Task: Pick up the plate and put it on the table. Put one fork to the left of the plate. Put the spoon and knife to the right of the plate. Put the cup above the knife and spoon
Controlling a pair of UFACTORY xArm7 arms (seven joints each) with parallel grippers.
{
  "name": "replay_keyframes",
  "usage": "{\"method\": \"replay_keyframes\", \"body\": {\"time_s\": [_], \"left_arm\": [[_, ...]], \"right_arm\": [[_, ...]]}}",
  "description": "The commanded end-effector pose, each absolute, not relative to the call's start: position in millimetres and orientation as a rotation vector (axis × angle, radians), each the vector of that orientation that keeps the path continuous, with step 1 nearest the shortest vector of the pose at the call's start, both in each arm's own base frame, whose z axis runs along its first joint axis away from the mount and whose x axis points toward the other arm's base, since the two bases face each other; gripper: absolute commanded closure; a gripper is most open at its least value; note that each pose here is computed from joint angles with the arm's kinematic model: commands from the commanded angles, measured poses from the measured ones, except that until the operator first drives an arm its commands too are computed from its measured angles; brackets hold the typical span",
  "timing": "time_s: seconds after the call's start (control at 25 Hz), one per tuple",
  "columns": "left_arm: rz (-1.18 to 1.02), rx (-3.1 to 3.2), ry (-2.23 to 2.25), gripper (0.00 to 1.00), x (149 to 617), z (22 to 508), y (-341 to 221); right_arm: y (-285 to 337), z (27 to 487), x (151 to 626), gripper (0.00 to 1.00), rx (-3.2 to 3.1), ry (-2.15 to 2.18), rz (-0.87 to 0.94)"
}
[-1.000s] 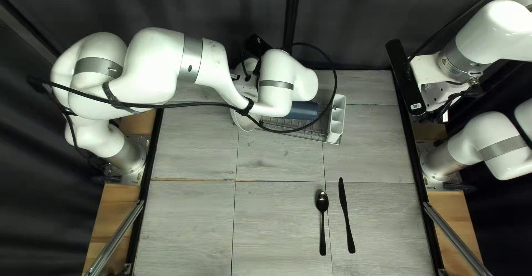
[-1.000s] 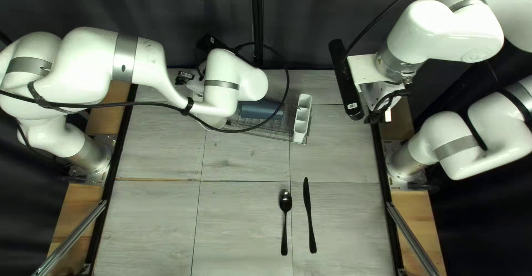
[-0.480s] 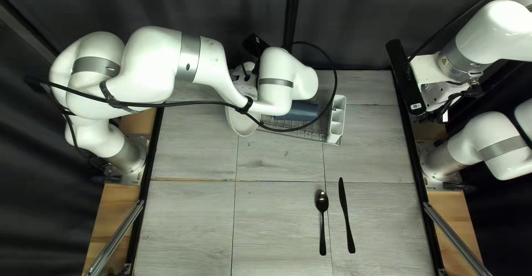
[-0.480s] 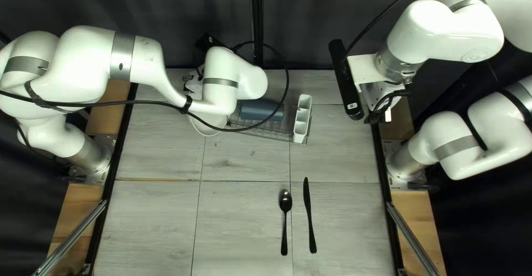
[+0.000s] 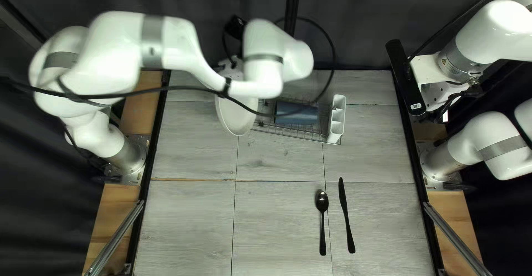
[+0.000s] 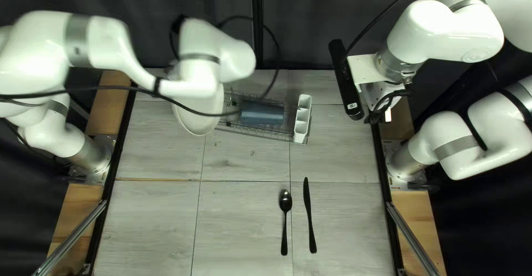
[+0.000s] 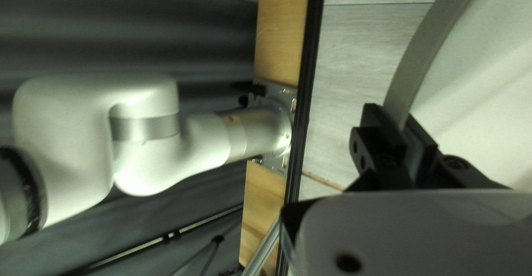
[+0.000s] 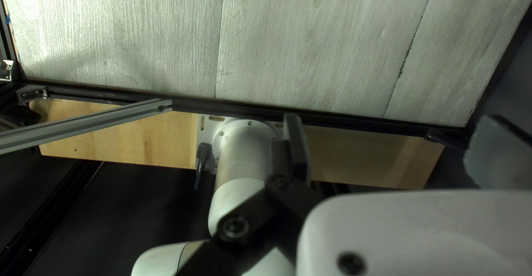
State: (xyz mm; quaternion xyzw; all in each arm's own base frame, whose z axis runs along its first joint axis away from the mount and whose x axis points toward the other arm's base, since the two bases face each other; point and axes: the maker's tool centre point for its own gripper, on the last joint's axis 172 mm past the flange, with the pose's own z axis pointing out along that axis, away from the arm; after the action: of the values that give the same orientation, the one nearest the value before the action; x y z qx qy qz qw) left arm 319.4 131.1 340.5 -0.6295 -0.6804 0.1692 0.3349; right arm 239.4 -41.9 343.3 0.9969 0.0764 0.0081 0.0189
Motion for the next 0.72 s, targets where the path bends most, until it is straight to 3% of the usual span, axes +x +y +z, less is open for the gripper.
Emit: {"method": "replay_keyframes", "body": {"time_s": [0.04,0.36,0.72], "left_arm": [[0.393,-1.657,-1.873,1.0,312.7,365.0,96.0],[0.156,-1.751,-2.063,1.0,312.8,366.8,-31.7],[-0.188,-1.899,-2.057,1.0,357.4,305.8,-145.2]], "right_arm": [[-41.9,343.3,239.4,0.0,3.095,0.237,0.025],[-41.9,343.3,239.4,0.0,3.095,0.237,0.025],[-41.9,343.3,239.4,0.0,3.095,0.237,0.025]]}}
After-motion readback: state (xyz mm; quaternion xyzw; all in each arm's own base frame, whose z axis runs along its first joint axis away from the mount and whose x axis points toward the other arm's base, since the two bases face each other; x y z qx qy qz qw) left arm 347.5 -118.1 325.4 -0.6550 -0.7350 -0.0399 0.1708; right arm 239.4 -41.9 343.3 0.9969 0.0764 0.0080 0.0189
